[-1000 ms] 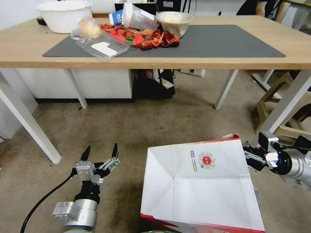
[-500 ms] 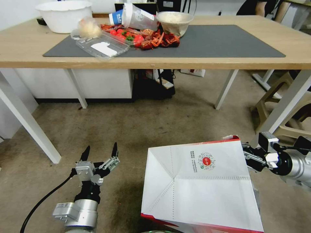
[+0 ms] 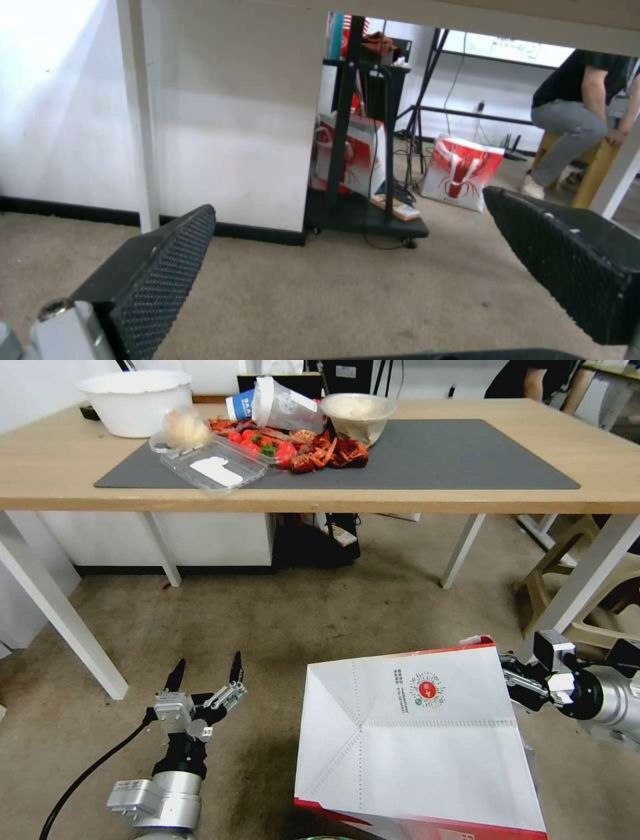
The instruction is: Pick up the food delivery bag from the floor and place it on the table.
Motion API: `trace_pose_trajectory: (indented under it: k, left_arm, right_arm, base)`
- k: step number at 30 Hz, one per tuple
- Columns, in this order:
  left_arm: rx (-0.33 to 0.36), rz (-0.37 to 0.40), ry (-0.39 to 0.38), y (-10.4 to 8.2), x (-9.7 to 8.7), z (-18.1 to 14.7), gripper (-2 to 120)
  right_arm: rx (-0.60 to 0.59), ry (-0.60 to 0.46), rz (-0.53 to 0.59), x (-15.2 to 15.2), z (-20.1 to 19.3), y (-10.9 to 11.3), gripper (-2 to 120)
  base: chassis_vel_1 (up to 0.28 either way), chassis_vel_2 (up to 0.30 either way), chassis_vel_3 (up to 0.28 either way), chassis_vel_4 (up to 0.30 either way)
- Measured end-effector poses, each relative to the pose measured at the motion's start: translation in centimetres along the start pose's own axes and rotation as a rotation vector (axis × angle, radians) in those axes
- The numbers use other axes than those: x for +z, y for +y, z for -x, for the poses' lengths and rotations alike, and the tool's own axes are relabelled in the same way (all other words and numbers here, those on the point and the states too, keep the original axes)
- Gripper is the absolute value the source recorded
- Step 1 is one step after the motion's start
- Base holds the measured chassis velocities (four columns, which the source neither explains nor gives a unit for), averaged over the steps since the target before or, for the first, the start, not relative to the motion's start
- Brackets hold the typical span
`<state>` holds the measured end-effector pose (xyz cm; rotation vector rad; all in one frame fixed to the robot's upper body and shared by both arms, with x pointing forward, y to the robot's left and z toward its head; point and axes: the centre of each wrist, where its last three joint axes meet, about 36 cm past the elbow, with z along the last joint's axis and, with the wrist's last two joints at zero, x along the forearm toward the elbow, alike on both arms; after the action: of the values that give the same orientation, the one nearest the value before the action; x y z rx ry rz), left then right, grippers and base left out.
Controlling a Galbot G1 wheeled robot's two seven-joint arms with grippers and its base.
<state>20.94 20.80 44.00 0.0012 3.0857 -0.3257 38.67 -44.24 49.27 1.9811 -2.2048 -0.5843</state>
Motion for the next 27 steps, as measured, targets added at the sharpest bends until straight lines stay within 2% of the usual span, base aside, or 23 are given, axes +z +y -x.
trace_pose_trajectory:
  k: [27]
  left_arm:
    - [0.007, 0.010, 0.013, 0.05, -0.03, 0.02, 100]
  right_arm:
    - [0.009, 0.006, 0.000, -0.01, -0.22, -0.07, 0]
  base:
    - [0.000, 0.000, 0.000, 0.000]
